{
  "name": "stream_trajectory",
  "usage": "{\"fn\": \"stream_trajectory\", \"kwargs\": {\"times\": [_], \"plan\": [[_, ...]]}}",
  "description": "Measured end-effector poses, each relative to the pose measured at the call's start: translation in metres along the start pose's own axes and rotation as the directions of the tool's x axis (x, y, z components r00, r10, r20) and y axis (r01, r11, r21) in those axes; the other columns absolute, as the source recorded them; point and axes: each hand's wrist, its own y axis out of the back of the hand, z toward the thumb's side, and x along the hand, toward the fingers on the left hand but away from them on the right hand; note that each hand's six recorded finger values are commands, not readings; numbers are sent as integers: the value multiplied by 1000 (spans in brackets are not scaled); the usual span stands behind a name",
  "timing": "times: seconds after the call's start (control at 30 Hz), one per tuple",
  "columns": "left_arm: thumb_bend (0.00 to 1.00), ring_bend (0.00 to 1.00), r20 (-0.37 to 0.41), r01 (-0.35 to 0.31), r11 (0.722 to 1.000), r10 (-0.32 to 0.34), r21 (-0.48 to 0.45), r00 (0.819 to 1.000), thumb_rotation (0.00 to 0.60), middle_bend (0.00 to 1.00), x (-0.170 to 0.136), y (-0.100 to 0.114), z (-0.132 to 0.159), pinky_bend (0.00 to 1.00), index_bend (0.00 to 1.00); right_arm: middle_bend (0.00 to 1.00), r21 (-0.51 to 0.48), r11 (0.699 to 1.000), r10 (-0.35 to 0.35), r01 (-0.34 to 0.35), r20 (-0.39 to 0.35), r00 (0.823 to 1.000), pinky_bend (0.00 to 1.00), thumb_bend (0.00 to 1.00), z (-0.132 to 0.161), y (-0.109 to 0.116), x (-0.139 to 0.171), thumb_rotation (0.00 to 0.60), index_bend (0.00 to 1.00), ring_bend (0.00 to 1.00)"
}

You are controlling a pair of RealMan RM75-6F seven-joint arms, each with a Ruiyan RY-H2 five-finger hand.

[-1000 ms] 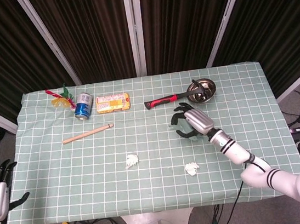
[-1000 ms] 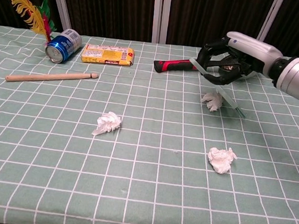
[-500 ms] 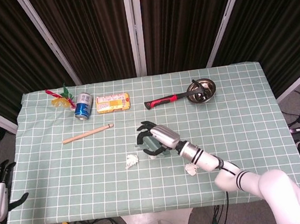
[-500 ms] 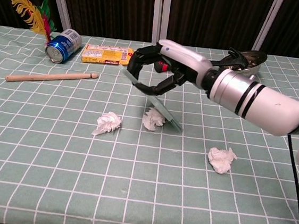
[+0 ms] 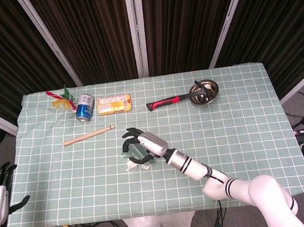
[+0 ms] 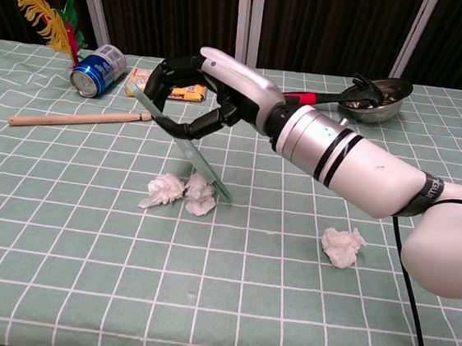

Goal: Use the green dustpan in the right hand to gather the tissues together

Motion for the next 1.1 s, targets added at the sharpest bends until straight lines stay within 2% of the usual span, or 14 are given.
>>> {"fn": "stream_trajectory", "kwargs": {"times": [0.23,0.43,0.53,0.63,0.67,0.77,0.83,1.1], "plan": [[0,42,13,-6,1000,6,-7,1000,600,101,1,0,1,55,162,546,115,992,-61,60,6,998,70,334,-1,33,32,600,563,173],[0,42,35,-10,1000,11,-6,999,600,101,5,1,5,55,162,549,186,975,-137,122,67,988,71,378,6,63,83,600,564,175],[0,42,42,-16,1000,16,-4,999,600,101,6,2,7,55,162,550,204,967,-184,155,129,974,66,405,11,77,118,600,564,176],[0,42,47,-15,1000,15,-3,999,600,101,8,2,8,55,162,550,250,950,-242,186,218,945,53,414,10,93,162,600,564,176],[0,42,50,-14,1000,14,-4,999,600,101,8,2,9,55,162,550,266,944,-263,194,255,931,50,416,7,96,180,600,564,176],[0,42,56,-15,1000,15,-5,998,600,101,8,2,11,55,162,550,260,943,-288,208,324,901,33,422,2,91,211,600,564,176],[0,42,56,-14,1000,15,-5,998,600,101,8,2,11,55,162,549,255,943,-293,212,344,892,26,425,1,85,220,600,564,176],[0,42,56,-14,1000,14,-8,998,600,101,7,1,10,55,162,555,221,950,-286,219,343,895,3,444,0,49,211,600,563,176]]}}
